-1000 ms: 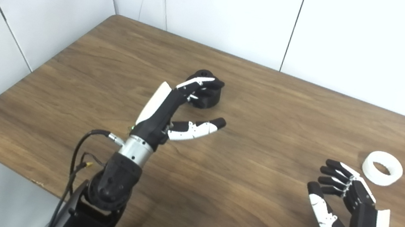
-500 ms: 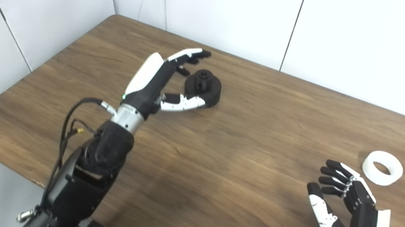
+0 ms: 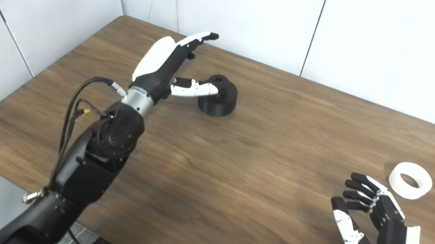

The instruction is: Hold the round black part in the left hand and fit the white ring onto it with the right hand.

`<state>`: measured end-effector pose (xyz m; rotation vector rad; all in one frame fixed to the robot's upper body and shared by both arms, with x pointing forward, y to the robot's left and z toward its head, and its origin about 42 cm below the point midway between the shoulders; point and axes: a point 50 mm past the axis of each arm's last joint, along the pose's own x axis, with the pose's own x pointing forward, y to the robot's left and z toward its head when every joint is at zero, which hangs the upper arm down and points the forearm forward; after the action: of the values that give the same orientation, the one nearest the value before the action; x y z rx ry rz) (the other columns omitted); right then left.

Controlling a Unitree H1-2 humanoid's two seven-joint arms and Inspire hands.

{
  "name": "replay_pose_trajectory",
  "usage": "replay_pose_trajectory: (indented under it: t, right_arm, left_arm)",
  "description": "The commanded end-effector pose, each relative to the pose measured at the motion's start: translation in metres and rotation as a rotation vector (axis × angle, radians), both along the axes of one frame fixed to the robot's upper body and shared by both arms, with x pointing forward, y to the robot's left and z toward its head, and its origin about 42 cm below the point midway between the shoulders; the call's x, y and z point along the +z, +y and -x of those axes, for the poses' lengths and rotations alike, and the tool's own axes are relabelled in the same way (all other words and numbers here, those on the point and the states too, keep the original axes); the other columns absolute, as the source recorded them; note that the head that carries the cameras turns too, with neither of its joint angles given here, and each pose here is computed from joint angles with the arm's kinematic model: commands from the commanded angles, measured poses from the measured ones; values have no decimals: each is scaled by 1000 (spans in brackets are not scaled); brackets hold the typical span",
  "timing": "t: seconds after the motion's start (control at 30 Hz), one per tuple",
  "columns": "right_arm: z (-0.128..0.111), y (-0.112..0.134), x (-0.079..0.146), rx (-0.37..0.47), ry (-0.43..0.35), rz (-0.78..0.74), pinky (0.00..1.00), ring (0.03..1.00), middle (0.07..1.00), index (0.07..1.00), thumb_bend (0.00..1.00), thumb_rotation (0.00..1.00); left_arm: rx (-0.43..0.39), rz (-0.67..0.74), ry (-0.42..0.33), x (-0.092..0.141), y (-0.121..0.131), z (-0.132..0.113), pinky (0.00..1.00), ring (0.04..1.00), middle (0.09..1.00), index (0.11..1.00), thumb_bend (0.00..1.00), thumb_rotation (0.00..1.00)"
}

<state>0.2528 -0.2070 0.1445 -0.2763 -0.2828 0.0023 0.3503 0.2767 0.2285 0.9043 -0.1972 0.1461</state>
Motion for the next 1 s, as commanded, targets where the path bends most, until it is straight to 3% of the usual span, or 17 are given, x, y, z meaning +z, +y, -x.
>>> replay_pose_trajectory:
  t: [0.0, 0.23, 0.33, 0.5, 0.77, 0.97]
  right_arm:
    - [3, 9, 7, 1, -58, -54, 538, 608, 663, 691, 550, 421]
    - [4, 9, 7, -2, -59, -50, 534, 602, 659, 692, 552, 427]
    - [4, 9, 7, -3, -61, -40, 538, 606, 661, 693, 551, 444]
    - [5, 9, 7, -11, -59, -39, 548, 616, 666, 693, 554, 438]
    - [7, 8, 8, -9, -56, -41, 549, 617, 671, 697, 558, 457]
    - [7, 7, 8, -13, -59, -36, 546, 616, 670, 696, 557, 463]
  left_arm:
    - [17, -68, -60, 21, 3, -12, 784, 922, 930, 873, 913, 525]
    - [43, -162, -12, 13, 9, -27, 965, 977, 953, 875, 948, 565]
    - [53, -209, 11, 8, 11, -35, 935, 984, 962, 870, 964, 557]
    - [68, -279, 71, 1, 13, -43, 968, 1000, 999, 883, 996, 544]
    - [76, -345, 217, -15, 12, -53, 985, 1000, 1000, 906, 1000, 584]
    - [81, -360, 263, -26, 14, -58, 996, 1000, 1000, 901, 1000, 611]
